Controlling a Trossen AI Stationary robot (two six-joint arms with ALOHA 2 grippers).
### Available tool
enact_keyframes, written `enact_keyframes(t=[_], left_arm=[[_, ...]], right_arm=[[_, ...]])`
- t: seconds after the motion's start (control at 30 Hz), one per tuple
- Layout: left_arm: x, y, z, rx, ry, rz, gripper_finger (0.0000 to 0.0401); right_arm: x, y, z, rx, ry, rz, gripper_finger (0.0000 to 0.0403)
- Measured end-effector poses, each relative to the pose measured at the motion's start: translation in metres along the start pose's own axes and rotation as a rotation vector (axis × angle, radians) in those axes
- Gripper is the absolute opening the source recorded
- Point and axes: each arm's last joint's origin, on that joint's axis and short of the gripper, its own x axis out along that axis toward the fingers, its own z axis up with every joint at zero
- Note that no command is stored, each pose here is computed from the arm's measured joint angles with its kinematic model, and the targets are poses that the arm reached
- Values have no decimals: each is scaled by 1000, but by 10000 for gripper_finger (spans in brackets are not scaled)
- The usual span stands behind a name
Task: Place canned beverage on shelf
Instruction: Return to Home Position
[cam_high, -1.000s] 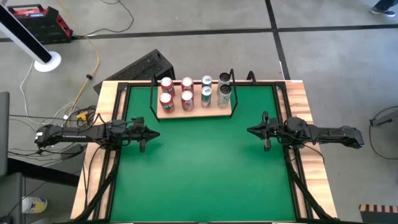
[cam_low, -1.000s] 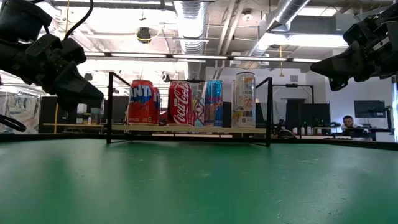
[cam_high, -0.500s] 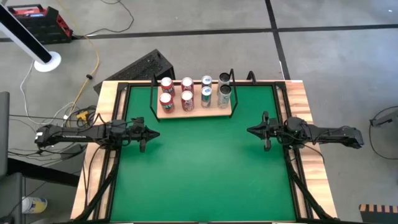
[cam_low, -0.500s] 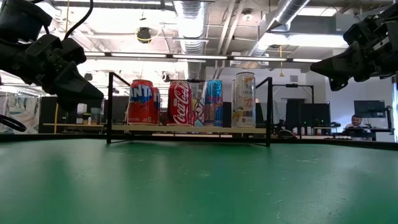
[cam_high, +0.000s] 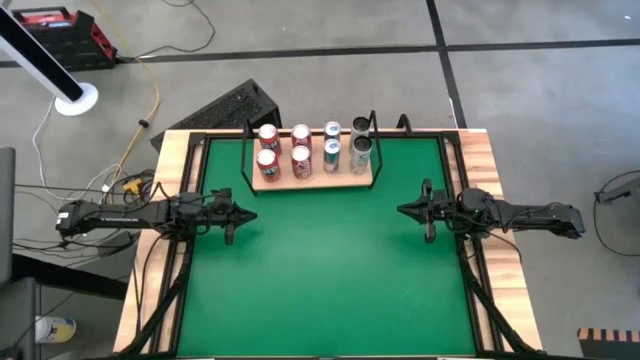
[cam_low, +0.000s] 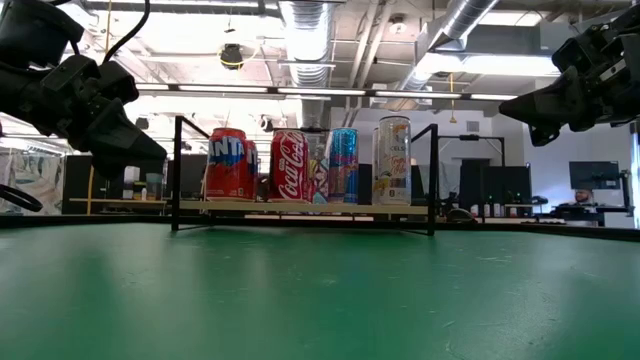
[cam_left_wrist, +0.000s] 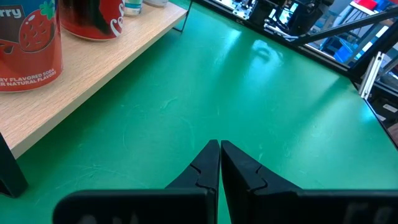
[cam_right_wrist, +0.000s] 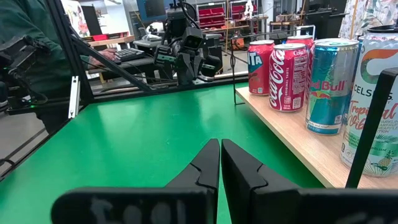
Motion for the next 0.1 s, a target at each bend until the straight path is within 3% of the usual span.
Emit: enact_keyframes(t=[0.1], left_arm=[[0, 0, 0, 0, 0, 0, 0]], right_arm=[[0, 0, 0, 0, 0, -1, 43]])
